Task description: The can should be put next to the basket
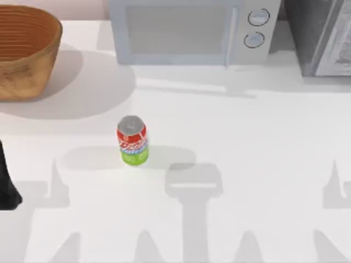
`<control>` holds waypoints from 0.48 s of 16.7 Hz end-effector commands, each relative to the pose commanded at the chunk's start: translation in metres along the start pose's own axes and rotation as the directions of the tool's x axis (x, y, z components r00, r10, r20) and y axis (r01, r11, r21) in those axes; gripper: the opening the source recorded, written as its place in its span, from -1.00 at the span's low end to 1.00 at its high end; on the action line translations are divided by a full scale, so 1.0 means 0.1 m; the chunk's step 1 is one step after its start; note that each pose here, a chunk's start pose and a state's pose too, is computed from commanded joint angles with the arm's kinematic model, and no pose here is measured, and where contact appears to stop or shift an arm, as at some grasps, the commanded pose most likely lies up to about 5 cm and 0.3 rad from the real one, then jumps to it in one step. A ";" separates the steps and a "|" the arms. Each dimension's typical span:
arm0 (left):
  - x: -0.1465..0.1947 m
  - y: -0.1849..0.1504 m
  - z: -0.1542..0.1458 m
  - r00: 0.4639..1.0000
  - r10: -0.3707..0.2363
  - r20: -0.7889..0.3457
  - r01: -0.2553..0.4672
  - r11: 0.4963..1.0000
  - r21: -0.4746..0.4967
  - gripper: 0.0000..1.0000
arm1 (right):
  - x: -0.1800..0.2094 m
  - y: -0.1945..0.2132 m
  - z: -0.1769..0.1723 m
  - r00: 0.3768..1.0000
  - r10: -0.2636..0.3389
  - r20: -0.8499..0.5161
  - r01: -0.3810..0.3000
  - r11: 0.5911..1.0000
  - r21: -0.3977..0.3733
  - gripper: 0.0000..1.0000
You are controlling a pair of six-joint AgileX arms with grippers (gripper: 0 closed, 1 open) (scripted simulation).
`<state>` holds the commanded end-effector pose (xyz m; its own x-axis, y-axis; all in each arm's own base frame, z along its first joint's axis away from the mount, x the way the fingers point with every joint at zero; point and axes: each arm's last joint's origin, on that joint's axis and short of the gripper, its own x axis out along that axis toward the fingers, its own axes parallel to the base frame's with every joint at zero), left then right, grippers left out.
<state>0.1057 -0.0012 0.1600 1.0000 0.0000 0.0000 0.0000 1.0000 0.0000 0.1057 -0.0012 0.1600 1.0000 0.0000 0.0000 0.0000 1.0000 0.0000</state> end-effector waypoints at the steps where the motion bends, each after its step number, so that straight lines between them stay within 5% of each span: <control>1: 0.00 0.00 0.00 1.000 0.000 0.000 0.000 1.000 0.000 1.00 | 0.00 0.00 0.00 1.000 0.000 0.000 0.000 1.000 0.000 1.00; 8: 0.06 -0.07 0.30 0.985 -0.075 -0.155 0.080 0.996 0.028 1.00 | 0.00 0.00 0.00 1.000 0.000 0.000 0.000 1.000 0.000 1.00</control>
<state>0.1112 -0.0082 0.1901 0.9851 -0.0746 -0.1552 0.0798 0.9964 0.0278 0.1057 -0.0012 0.1600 1.0000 0.0000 0.0000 0.0000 1.0000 0.0000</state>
